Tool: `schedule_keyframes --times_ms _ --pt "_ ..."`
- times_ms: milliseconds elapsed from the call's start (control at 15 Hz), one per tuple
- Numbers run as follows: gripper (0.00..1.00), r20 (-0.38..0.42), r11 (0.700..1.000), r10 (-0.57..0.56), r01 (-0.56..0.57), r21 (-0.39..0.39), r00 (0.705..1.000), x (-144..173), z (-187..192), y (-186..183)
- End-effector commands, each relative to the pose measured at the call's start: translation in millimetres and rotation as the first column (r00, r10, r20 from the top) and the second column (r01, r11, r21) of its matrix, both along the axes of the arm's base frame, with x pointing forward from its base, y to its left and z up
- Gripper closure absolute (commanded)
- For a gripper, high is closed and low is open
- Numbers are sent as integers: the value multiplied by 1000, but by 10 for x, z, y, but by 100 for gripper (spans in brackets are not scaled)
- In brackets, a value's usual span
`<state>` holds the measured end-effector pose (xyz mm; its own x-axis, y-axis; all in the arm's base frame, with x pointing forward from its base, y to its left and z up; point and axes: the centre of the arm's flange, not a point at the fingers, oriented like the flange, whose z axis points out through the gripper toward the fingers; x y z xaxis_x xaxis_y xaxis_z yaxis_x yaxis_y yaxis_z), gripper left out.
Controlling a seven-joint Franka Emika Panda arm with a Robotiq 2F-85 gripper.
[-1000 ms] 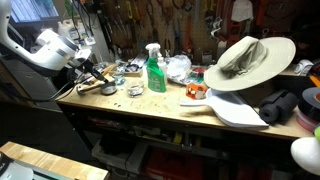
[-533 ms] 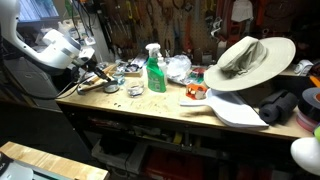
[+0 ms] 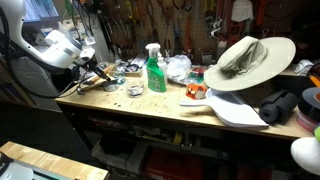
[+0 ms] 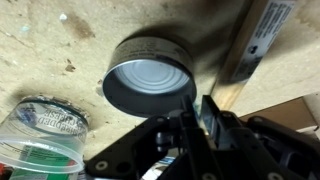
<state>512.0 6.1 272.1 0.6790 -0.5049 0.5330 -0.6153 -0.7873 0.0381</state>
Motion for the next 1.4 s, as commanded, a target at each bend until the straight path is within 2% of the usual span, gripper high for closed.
schedule_keyframes --times_ms 0,200,467,667,933,1133,1333 --pt "52 -3 1000 10 -10 0 1000 -13 136 -27" --pt "28 25 997 73 -73 -7 997 -86 391 -62" --pt "1 64 956 287 -290 50 956 -277 816 -147" --pt "0 70 919 381 -386 84 922 -521 962 -409" --pt "0 17 889 448 -448 95 894 -879 893 -715" --pt "0 -16 894 446 -444 53 895 -1053 900 -844" --pt "0 -28 891 453 -453 17 891 -1102 1060 -978"
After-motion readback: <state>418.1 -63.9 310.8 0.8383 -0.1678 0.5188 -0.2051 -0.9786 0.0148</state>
